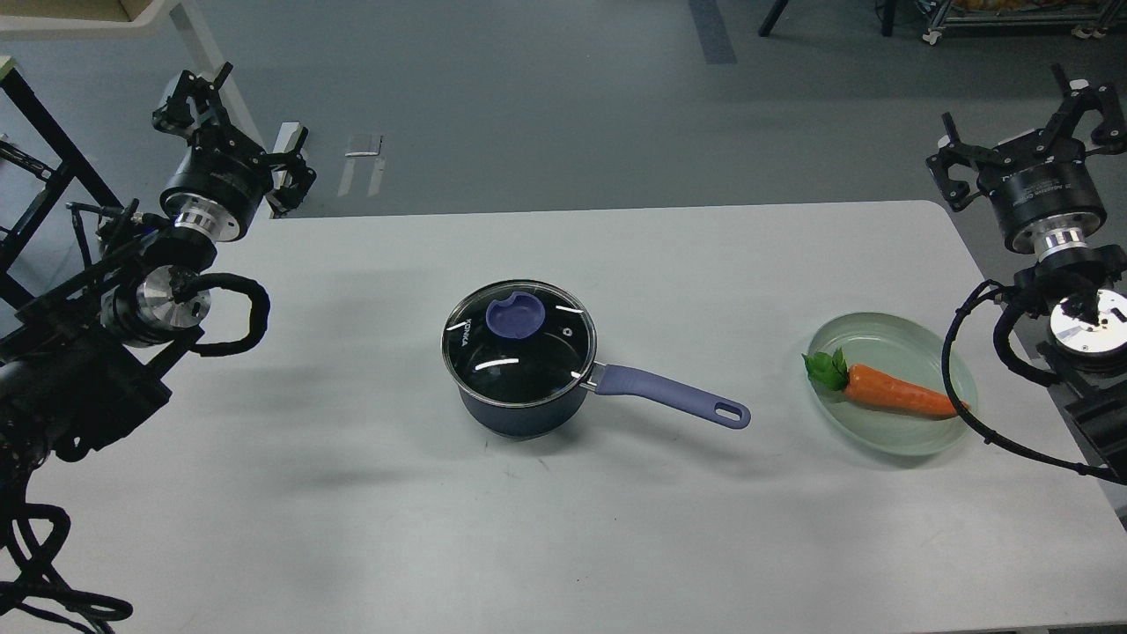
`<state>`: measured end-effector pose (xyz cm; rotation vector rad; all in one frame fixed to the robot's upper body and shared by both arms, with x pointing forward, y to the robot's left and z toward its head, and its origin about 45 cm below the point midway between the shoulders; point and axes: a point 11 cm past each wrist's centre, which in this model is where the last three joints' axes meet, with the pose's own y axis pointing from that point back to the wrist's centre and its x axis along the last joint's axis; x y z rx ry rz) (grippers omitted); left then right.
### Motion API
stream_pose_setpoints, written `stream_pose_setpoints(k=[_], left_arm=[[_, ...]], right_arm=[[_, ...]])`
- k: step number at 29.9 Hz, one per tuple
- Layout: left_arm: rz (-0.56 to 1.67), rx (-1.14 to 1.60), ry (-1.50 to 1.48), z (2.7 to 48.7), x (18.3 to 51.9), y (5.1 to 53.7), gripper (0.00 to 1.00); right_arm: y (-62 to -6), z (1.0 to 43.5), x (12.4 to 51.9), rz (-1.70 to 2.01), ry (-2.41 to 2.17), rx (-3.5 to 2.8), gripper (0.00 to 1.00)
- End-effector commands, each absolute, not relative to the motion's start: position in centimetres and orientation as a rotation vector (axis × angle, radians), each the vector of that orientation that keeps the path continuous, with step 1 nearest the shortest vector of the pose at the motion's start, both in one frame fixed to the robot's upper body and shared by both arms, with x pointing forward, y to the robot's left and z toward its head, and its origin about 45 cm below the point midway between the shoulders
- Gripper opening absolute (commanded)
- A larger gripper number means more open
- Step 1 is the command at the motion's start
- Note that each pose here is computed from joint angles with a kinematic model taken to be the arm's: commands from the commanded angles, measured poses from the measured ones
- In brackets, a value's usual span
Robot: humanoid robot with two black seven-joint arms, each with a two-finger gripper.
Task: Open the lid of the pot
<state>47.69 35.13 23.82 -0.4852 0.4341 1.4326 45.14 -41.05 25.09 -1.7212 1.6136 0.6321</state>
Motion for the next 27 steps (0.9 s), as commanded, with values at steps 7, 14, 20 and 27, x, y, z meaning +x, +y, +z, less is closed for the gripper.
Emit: stream_pose_setpoints(k=[7, 14, 20, 27], left_arm=[[1.437, -0.403, 0.419, 22.8, 47.3, 35.3, 0.99], [1.399, -0.412, 0.382, 24.9, 46.6, 37.0, 0.99], [1.393, -0.39, 0.388, 25.2, 46.4, 37.4, 0.99], [1.41, -0.337, 0.371, 25.0, 46.1, 38.4, 0.99]], right_arm=[[-41.2, 25.4, 45.1, 0.622, 1.618, -1.736, 1.0], [-42.3, 28.8, 44.7, 0.493, 1.687, -1.915, 1.0], [-40.4, 33.0, 43.8, 0.158, 1.757, -2.284, 1.0], [-38.2, 34.9, 42.7, -0.096, 1.702, -2.558, 1.0]])
